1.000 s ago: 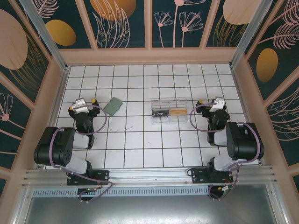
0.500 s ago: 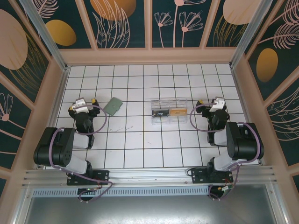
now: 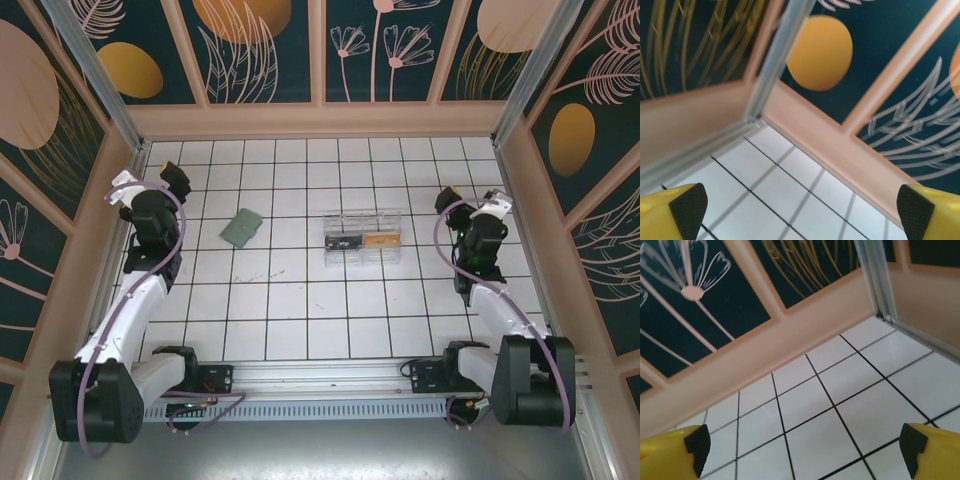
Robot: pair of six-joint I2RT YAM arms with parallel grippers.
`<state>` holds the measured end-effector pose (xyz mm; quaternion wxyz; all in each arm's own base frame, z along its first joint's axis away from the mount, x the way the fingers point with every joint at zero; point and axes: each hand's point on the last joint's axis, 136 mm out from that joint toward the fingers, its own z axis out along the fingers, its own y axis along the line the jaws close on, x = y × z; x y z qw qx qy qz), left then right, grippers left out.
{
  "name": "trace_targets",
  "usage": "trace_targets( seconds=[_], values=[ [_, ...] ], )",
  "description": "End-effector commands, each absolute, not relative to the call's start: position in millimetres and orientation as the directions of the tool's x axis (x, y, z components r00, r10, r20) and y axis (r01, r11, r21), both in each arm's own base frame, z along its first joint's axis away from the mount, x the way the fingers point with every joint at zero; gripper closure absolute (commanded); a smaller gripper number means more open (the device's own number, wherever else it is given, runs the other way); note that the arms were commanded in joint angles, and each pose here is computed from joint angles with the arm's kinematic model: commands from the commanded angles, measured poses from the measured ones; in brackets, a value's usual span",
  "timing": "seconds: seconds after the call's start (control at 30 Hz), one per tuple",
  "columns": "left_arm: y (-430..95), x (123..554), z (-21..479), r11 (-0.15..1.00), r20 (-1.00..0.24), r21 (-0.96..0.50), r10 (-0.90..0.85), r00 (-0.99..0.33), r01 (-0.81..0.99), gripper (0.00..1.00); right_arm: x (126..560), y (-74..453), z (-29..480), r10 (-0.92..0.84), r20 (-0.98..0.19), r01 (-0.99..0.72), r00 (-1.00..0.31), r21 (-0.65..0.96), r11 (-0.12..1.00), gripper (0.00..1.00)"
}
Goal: Take the credit cards out of the card holder
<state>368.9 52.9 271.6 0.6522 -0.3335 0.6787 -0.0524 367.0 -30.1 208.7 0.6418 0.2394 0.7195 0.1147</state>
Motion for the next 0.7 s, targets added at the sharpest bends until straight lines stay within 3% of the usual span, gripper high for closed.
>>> trace_targets(
  seconds=[0.0,0.13,0.27,0.67],
  values=[
    [23,361,206,0.742,-0.751,-0.577,-0.646,-0.134,-0.342,0.01,361,-24,201,0.656,-0.743,0.236,-0.131,0.620,0.749,0.01],
    [3,364,177,0.752,-0.714,-0.587,-0.655,-0.247,-0.299,0.01,361,21,207,0.648,-0.705,0.100,-0.289,0.651,0.752,0.01],
    [-15,376,153,0.776,-0.687,-0.574,-0.630,-0.362,-0.261,0.01,353,84,209,0.538,-0.742,-0.036,-0.399,0.599,0.800,0.01],
    [-68,453,79,0.869,-0.604,-0.454,-0.461,-0.650,-0.196,0.06,318,197,192,0.329,-0.771,-0.222,-0.545,0.511,0.831,0.01]
  ],
)
